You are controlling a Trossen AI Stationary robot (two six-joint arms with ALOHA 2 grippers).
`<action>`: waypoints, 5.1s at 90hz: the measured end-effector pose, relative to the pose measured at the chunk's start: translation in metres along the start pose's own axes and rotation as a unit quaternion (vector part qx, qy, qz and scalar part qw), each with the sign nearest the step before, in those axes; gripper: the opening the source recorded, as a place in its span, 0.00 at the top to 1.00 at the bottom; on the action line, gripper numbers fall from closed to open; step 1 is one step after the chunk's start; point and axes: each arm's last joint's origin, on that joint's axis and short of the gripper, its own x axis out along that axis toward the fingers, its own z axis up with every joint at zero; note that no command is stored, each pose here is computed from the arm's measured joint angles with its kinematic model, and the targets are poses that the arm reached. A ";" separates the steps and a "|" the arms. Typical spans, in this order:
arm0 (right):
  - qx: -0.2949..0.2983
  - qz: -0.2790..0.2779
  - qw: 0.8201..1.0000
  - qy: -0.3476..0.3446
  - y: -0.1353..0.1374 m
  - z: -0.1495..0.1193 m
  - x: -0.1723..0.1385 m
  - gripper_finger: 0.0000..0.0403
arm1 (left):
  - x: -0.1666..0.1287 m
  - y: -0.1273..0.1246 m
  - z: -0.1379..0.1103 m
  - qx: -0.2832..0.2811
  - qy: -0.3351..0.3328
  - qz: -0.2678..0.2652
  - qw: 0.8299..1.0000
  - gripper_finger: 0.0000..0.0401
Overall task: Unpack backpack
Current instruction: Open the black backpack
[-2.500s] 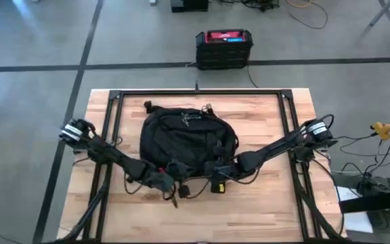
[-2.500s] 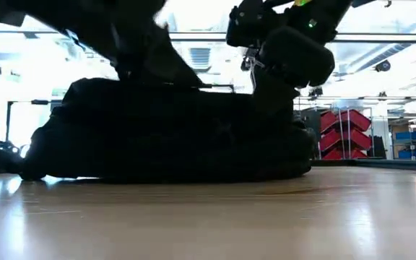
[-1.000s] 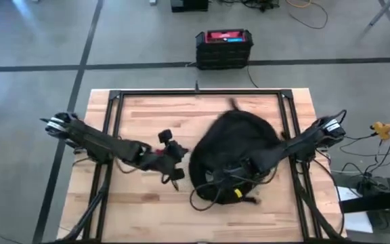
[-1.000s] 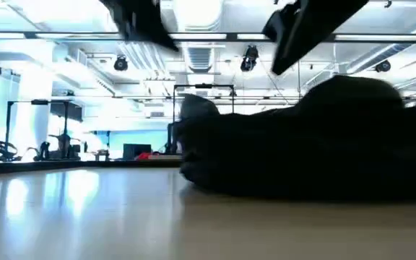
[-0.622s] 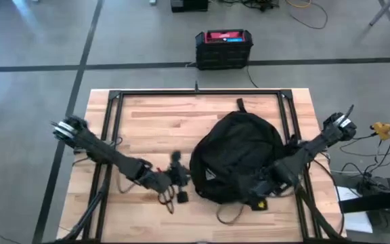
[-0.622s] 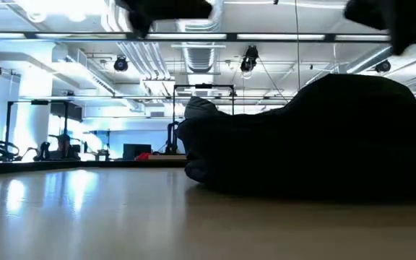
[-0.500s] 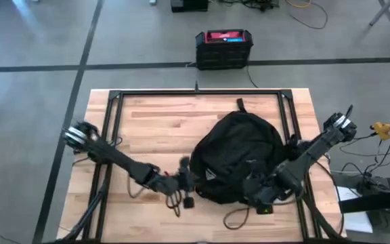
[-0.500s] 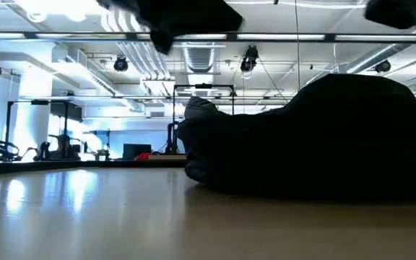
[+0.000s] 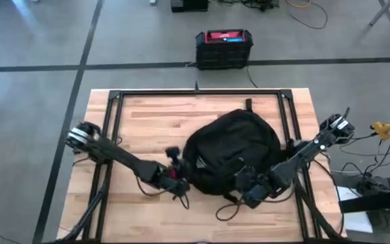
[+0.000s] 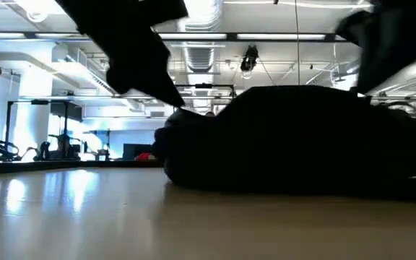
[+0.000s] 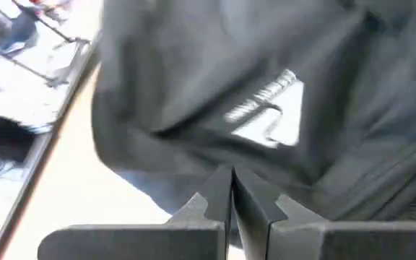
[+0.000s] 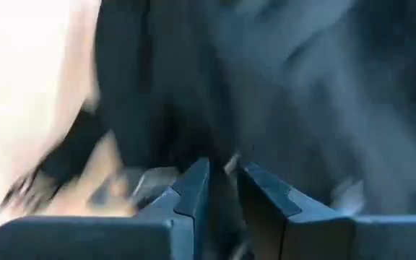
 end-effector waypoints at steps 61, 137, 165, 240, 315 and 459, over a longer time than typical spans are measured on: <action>-0.036 0.131 0.989 -0.050 -0.010 0.038 0.019 0.65 | 0.001 -0.050 -0.020 -0.137 -0.236 -0.197 0.941 1.00; -0.009 0.004 0.996 -0.083 -0.054 0.096 0.015 0.99 | 0.019 -0.081 -0.014 -0.147 -0.246 -0.123 0.950 1.00; 0.098 -0.015 0.993 -0.069 -0.065 0.096 0.032 0.99 | 0.026 -0.066 0.001 -0.225 -0.284 -0.100 0.926 0.86; 0.099 0.002 0.993 -0.069 -0.065 0.096 0.031 0.99 | 0.086 -0.086 0.038 -0.252 -0.285 -0.073 0.922 0.38; 0.032 0.074 0.993 0.086 -0.082 0.071 -0.026 0.72 | 0.030 -0.079 0.034 -0.182 -0.199 0.002 0.963 1.00; 0.033 -0.108 0.994 0.003 0.017 -0.055 0.000 0.96 | -0.055 -0.036 -0.034 -0.231 -0.022 0.069 0.970 1.00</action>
